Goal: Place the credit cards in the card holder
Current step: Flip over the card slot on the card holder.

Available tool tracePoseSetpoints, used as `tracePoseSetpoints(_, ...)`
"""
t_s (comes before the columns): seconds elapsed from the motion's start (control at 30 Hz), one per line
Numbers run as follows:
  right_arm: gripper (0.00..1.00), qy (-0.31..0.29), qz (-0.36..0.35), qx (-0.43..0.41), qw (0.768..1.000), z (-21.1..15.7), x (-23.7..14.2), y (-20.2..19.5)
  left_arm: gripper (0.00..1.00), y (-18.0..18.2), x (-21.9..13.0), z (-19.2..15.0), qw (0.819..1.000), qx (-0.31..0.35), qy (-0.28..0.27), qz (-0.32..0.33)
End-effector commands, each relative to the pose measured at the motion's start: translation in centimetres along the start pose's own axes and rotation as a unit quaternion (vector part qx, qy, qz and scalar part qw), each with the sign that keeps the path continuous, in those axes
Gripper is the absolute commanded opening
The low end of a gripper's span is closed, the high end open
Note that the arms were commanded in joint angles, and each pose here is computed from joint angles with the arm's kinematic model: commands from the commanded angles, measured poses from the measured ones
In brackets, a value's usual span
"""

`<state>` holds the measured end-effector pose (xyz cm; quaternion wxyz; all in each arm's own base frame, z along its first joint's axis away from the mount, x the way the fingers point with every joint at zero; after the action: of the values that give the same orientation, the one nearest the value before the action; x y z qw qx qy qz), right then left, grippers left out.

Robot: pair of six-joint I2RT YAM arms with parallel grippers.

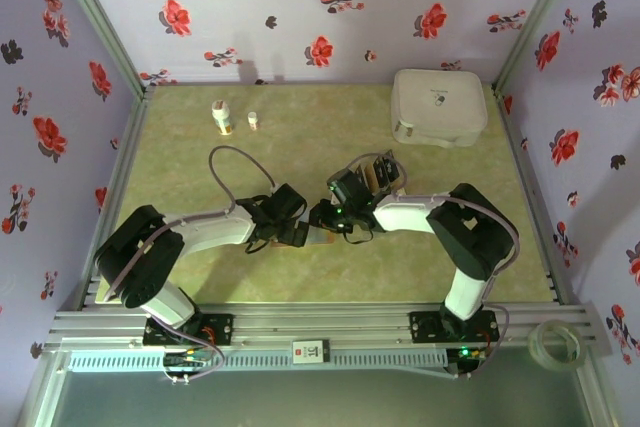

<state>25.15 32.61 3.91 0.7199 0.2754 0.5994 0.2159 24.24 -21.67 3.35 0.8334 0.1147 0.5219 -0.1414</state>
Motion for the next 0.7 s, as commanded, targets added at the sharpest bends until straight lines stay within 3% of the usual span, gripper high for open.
tracePoseSetpoints(0.0,0.26,0.017,0.012,0.000,1.000,-0.8,0.3,0.6,1.00,0.4,0.1,-0.3,1.000,-0.005,0.001,0.015)
tracePoseSetpoints(0.67,0.29,0.022,0.050,0.008,0.998,-0.4,0.2,3.0,1.00,0.2,-2.2,1.6,0.999,-0.013,-0.034,0.000)
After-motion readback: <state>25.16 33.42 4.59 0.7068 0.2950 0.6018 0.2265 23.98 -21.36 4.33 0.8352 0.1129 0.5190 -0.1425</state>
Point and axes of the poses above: each hand's point on the last joint's axis, 136 mm out from that joint toward the fingers, its own x axis out along the fingers, its own y axis along the line the jaws close on, z = x × y, the point moved 1 cm from there along -x, back along the fingers, and after that the axes turned 4 degrees about x, right-handed, at the moved point
